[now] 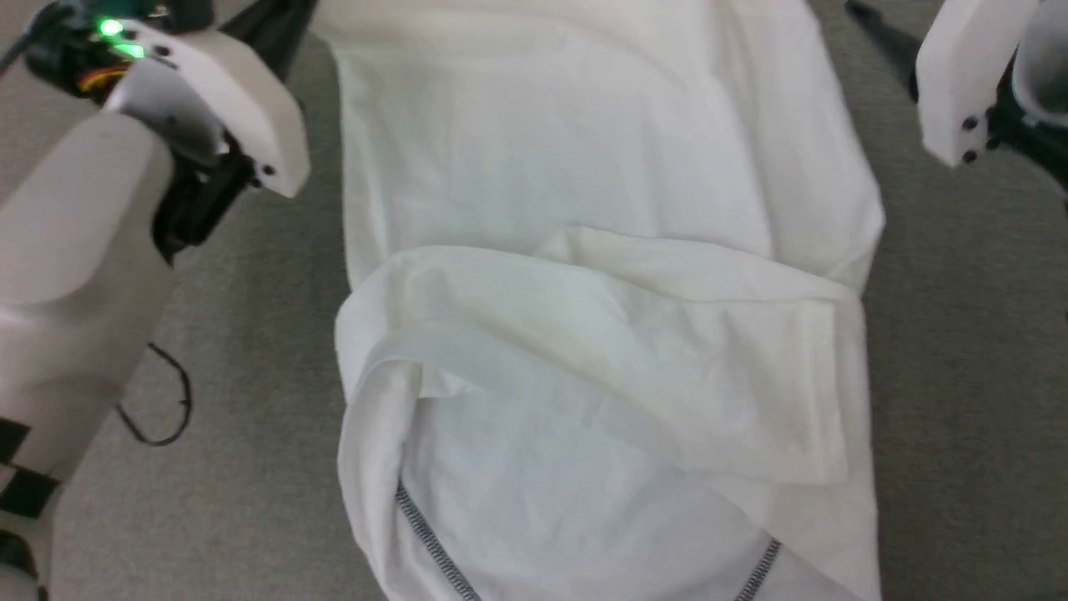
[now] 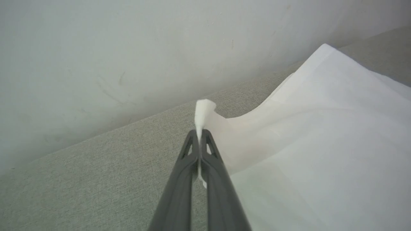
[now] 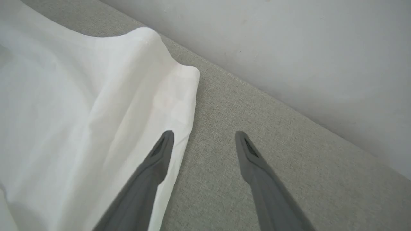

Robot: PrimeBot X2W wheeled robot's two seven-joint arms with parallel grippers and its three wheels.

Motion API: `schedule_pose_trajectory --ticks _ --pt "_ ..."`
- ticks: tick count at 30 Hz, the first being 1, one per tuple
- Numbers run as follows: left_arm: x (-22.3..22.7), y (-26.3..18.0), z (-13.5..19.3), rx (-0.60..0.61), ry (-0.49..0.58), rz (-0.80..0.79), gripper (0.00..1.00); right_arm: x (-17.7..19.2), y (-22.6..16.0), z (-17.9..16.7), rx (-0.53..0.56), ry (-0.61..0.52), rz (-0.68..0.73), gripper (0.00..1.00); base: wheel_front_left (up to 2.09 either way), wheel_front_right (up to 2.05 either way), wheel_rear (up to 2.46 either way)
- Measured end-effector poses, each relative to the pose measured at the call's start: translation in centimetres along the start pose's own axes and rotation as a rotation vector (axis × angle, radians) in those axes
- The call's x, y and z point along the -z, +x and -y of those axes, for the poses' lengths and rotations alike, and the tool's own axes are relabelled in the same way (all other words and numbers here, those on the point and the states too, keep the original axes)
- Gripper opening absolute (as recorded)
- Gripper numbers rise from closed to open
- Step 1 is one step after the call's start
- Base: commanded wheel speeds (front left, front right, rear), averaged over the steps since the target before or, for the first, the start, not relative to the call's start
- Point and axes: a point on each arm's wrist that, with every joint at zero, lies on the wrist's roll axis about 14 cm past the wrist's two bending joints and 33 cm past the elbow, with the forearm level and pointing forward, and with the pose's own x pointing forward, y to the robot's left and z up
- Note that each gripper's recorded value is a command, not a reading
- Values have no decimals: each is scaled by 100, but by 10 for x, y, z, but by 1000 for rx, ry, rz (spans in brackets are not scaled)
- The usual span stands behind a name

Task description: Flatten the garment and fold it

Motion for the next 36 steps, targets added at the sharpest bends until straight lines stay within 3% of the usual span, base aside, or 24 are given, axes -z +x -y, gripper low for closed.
schedule_pose_trajectory --ticks 11,15,18,19,20,21,28,33,36 --pt "18 -17 -1 -23 -7 2 0 29 86 -19 -55 -32 -232 100 0 0 0" --pt "21 -18 -7 -36 -1 3 0 30 105 -25 -62 -91 -242 100 0 0 0" --pt "28 -19 -10 -44 -2 -8 0 34 115 -30 -88 -70 -257 100 0 0 0" --pt "31 -19 -11 -49 -3 -14 0 36 117 -31 -93 -66 -263 80 0 0 0" --pt "33 -20 -13 -53 -3 -19 0 37 118 -31 -96 -75 -269 80 0 0 0" --pt "35 -20 -14 -57 -3 -22 0 38 119 -31 -96 -89 -274 0 0 0 0" --pt "36 -18 -19 -74 -6 -10 0 31 116 -26 -84 -94 -195 0 0 0 0" --pt "21 -22 -29 -110 -8 40 0 23 98 6 3 -93 -104 0 0 0 0" --pt "9 -26 -34 -126 3 74 0 6 79 23 59 -154 -22 0 0 0 0"
